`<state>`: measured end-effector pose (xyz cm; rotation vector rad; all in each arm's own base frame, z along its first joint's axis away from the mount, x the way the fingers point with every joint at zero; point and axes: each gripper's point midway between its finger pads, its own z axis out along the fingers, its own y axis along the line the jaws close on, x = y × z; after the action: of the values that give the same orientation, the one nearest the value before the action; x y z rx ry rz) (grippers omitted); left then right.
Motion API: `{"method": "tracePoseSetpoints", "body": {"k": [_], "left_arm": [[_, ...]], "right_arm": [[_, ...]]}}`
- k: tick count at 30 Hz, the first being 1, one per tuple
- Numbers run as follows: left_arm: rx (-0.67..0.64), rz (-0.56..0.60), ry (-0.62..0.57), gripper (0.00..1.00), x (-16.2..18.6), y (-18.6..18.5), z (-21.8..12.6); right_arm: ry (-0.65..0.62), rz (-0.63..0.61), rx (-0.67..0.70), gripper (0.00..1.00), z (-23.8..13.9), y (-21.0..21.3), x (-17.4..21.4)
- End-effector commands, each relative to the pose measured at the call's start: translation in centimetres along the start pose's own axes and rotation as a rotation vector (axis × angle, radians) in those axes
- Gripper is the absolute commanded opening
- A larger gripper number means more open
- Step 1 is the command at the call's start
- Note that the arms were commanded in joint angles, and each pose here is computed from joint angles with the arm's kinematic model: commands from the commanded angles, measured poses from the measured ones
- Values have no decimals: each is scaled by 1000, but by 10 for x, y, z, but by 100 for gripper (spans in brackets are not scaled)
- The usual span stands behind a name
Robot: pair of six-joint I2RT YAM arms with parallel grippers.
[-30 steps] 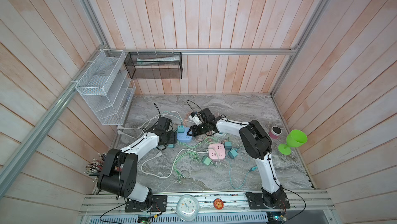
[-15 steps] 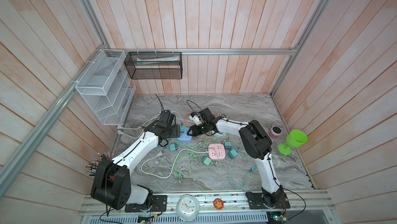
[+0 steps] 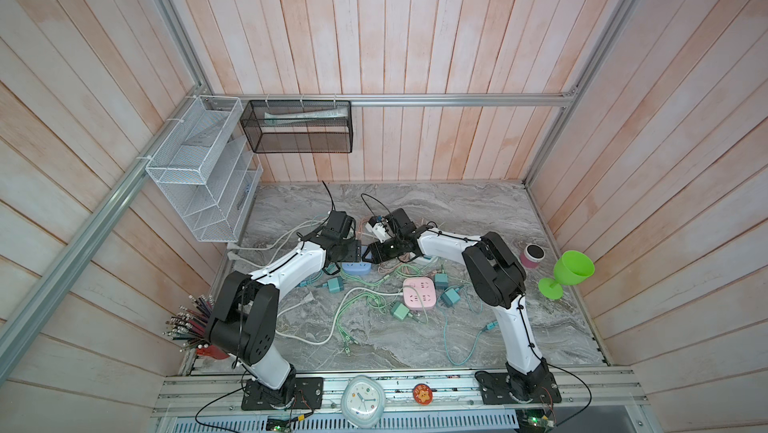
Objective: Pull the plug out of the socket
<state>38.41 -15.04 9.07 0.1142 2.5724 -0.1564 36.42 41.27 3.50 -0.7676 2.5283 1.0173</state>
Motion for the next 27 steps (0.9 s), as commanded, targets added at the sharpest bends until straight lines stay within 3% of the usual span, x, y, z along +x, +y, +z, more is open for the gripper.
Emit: {"method": "tracePoseSetpoints", "body": {"k": [1, 10, 16, 24, 27], "left_arm": [[25, 11, -55, 74, -21, -10, 3], [-18, 44, -16, 58, -15, -10, 29], [-30, 56, -4, 56, -5, -13, 32], [-58, 78, -33, 34, -3, -18, 25], [-59, 94, -42, 33, -2, -24, 24]], "right_arm": [[214, 109, 203, 51, 22, -67, 81], [220, 112, 208, 51, 23, -69, 83], [229, 128, 214, 51, 23, -72, 87], [264, 161, 220, 47, 25, -78, 97], [279, 164, 223, 45, 25, -80, 102]]}}
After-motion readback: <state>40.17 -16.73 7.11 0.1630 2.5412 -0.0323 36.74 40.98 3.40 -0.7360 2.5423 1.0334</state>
